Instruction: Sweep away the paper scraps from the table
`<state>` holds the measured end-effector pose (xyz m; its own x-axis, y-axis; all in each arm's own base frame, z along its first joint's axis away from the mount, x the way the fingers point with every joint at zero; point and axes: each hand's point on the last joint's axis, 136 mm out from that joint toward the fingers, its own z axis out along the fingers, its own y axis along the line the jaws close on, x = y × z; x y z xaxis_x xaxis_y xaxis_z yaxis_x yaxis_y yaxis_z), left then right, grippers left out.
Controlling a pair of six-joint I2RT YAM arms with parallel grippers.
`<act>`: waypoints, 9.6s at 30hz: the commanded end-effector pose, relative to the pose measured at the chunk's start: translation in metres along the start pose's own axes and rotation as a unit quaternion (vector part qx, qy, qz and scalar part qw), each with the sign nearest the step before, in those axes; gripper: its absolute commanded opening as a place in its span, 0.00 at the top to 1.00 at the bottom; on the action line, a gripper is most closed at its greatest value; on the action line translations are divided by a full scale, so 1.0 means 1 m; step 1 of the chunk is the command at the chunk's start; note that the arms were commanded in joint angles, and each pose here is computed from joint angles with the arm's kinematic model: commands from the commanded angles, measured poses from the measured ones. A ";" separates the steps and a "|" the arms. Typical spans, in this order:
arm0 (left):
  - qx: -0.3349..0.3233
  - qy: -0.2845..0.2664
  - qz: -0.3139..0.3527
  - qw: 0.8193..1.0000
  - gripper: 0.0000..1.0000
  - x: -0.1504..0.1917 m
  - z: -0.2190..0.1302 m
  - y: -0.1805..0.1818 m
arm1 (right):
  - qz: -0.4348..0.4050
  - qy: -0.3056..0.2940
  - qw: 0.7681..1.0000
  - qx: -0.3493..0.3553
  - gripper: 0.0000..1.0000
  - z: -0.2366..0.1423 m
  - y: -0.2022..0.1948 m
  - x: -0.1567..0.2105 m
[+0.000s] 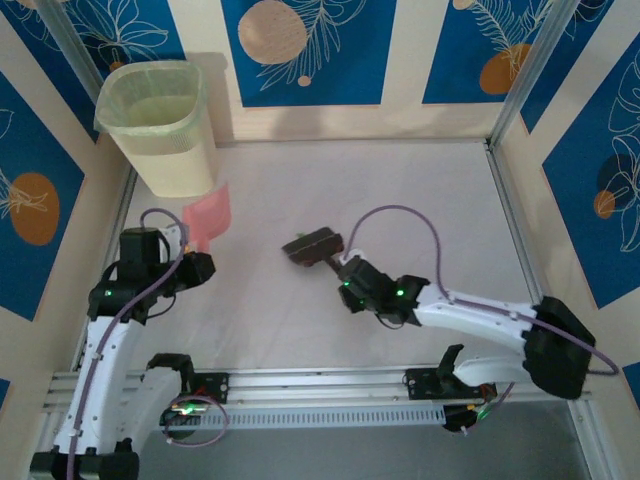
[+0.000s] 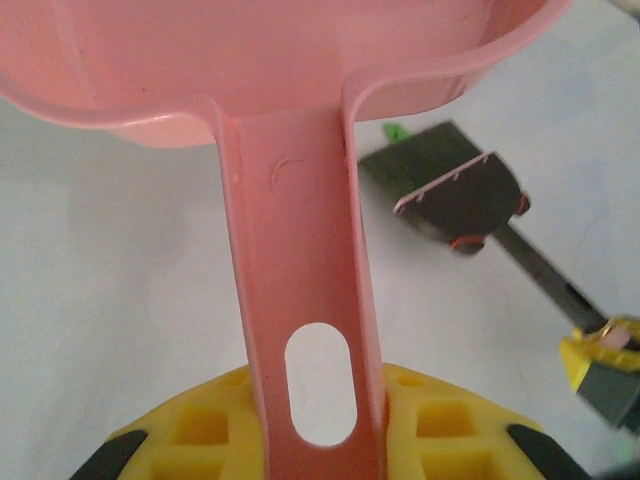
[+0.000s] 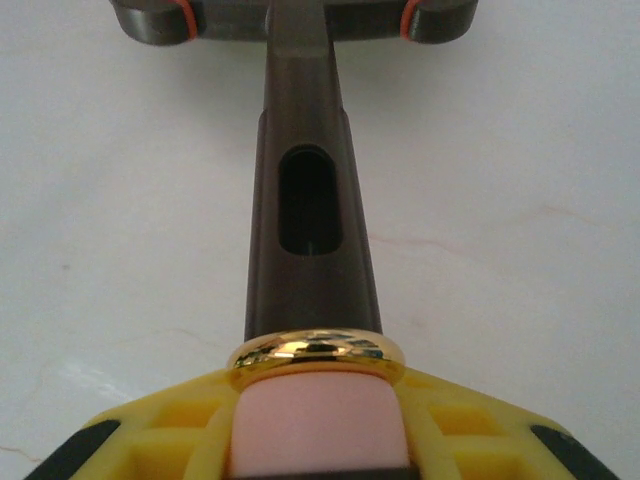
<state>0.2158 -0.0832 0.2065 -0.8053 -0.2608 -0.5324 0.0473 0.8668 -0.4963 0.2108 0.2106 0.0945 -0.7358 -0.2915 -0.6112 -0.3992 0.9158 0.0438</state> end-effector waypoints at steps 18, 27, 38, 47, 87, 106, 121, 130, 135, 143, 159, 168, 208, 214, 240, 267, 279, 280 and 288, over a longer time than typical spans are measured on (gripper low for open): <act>0.043 0.129 0.190 0.972 1.00 0.075 0.022 -0.067 | 0.345 0.068 0.936 0.022 1.00 -0.093 -0.084 -0.028; -0.017 0.165 0.287 0.943 1.00 0.121 0.067 -0.094 | 0.367 0.095 0.924 0.052 1.00 -0.081 -0.099 -0.022; -0.052 0.197 0.355 0.912 1.00 0.143 0.112 -0.097 | 0.346 0.073 0.934 0.052 1.00 -0.086 -0.105 -0.041; -0.044 0.209 0.375 0.902 1.00 0.156 0.135 -0.086 | 0.327 0.083 0.939 0.073 1.00 -0.082 -0.109 -0.067; -0.077 0.242 0.321 0.913 1.00 0.166 0.157 -0.049 | 0.151 0.232 0.961 -0.014 1.00 -0.079 0.014 -0.001; -0.078 0.237 0.325 0.912 1.00 0.164 0.157 -0.049 | 0.260 0.115 0.958 -0.033 1.00 -0.106 -0.037 -0.028; -0.086 0.215 0.330 0.915 1.00 0.156 0.156 -0.048 | 0.135 0.180 0.973 -0.041 1.00 -0.097 -0.024 0.011; -0.086 0.211 0.336 0.914 1.00 0.153 0.156 -0.049 | 0.114 0.170 0.975 -0.092 1.00 -0.115 0.003 0.017; -0.069 0.181 0.340 0.920 1.00 0.143 0.150 -0.056 | 0.135 0.095 0.983 -0.081 1.00 -0.128 -0.014 0.003; -0.055 0.137 0.308 0.940 1.00 0.120 0.119 -0.070 | 0.195 -0.062 0.974 -0.095 1.00 -0.159 -0.046 -0.014; -0.131 -0.003 0.238 0.962 1.00 0.025 -0.003 -0.070 | 0.265 -0.128 0.949 -0.113 1.00 -0.134 -0.054 -0.007; -0.165 -0.065 0.223 0.959 1.00 -0.045 -0.067 -0.084 | 0.211 -0.118 0.956 -0.163 1.00 -0.097 -0.013 -0.025; 0.110 -0.159 -0.185 0.964 1.00 -0.364 -0.007 -0.071 | -0.053 -0.132 0.983 -0.113 1.00 -0.019 0.070 -0.006; 0.163 -0.183 -0.235 0.941 1.00 -0.396 0.008 -0.071 | -0.054 -0.129 0.984 -0.110 1.00 -0.016 0.069 -0.006; 0.240 -0.197 -0.342 0.887 1.00 -0.419 0.036 -0.034 | -0.072 -0.112 0.985 -0.109 1.00 -0.007 0.074 -0.003; 0.222 -0.155 -0.146 0.951 1.00 -0.313 -0.026 -0.146 | -0.043 -0.120 0.987 -0.100 1.00 -0.011 0.059 -0.005; 0.061 -0.034 0.079 0.994 1.00 -0.142 -0.034 -0.158 | -0.012 -0.113 0.987 -0.112 1.00 -0.011 0.054 -0.002; 0.046 -0.027 0.085 0.995 1.00 -0.129 -0.033 -0.147 | -0.011 -0.114 0.987 -0.115 1.00 -0.012 0.055 -0.001; -0.059 -0.005 0.141 0.988 1.00 -0.052 -0.034 -0.067 | -0.020 -0.114 0.983 -0.140 1.00 -0.012 0.066 0.002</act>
<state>0.2447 -0.1351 0.3071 -0.7827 -0.0896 -0.6159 0.1937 0.9054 -0.3779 0.1770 0.2542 0.0908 -0.6132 -0.2755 -0.7404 -0.5613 0.8114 0.1630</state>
